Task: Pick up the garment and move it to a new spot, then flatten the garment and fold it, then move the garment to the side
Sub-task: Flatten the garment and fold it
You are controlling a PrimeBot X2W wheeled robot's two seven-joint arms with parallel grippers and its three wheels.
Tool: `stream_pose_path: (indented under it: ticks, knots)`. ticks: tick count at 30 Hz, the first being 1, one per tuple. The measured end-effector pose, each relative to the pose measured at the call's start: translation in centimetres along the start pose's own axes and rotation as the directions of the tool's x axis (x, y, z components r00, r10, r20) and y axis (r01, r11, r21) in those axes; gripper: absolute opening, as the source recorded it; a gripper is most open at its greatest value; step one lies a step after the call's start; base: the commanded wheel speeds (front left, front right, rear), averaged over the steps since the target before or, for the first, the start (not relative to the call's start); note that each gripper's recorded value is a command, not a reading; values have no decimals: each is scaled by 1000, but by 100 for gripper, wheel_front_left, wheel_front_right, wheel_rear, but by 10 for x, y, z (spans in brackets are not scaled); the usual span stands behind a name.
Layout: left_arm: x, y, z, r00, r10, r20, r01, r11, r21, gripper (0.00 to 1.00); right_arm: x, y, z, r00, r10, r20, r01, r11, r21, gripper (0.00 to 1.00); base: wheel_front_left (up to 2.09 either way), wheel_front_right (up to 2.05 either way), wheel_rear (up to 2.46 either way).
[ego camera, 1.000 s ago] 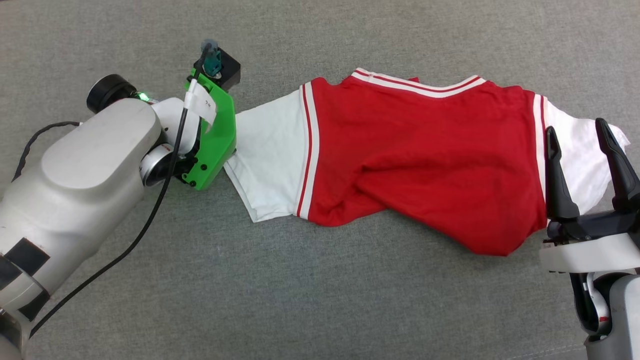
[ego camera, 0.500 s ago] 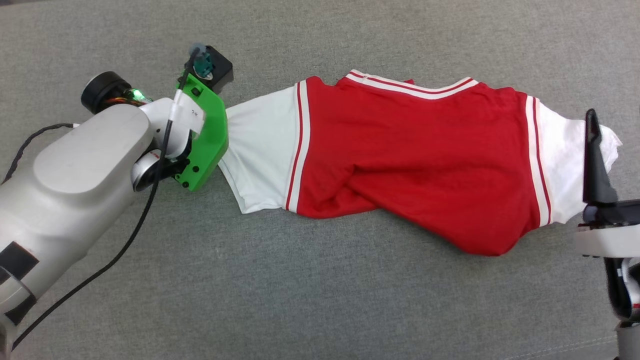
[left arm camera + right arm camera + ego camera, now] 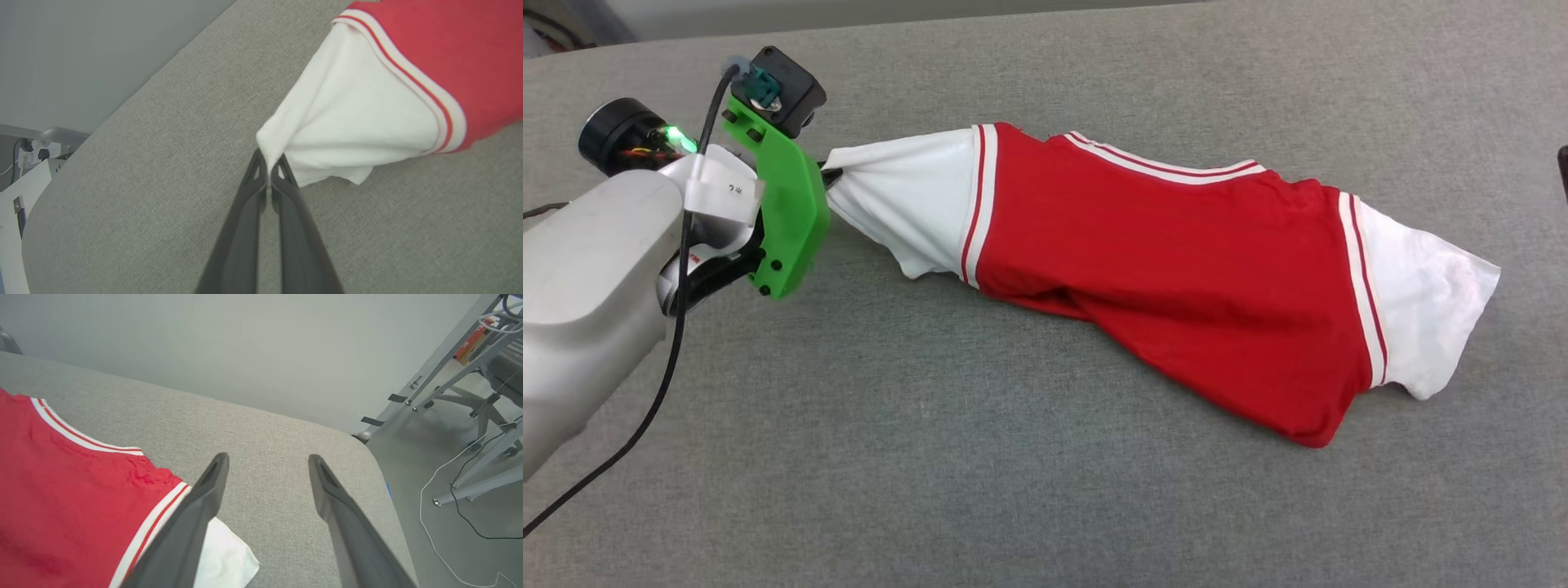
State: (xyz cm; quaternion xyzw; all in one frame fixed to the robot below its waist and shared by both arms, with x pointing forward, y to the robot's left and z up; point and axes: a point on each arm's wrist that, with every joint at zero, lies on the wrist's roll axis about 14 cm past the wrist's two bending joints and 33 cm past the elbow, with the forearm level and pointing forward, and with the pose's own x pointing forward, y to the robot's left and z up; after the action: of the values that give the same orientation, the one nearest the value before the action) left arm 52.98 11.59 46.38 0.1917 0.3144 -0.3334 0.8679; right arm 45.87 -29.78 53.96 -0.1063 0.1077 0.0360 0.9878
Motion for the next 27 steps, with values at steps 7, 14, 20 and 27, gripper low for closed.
stream_pose_path:
  ticks: [7, 14, 20, 27]
  knots:
    - [-6, 1, -4, 1000, 3, 18, -3, 1000, 2, 0, -4, 7, -68, 867, 136, -479, -106, 990, 91, 100, 0, 0, 0]
    - [1, 0, -7, 1000, -9, 23, 9, 1000, 10, 0, 7, 8, -101, 742, 161, -650, -109, 987, 120, 100, 0, 0, 0]
    - [9, 0, -2, 999, -23, 47, 22, 1000, 17, 0, 27, 20, -126, 696, 183, -695, -98, 982, 160, 100, 0, 0, 0]
    - [19, 4, -5, 998, -28, 55, 27, 1000, 7, 0, 31, 36, -171, 614, 200, -764, -105, 979, 172, 100, 0, 0, 0]
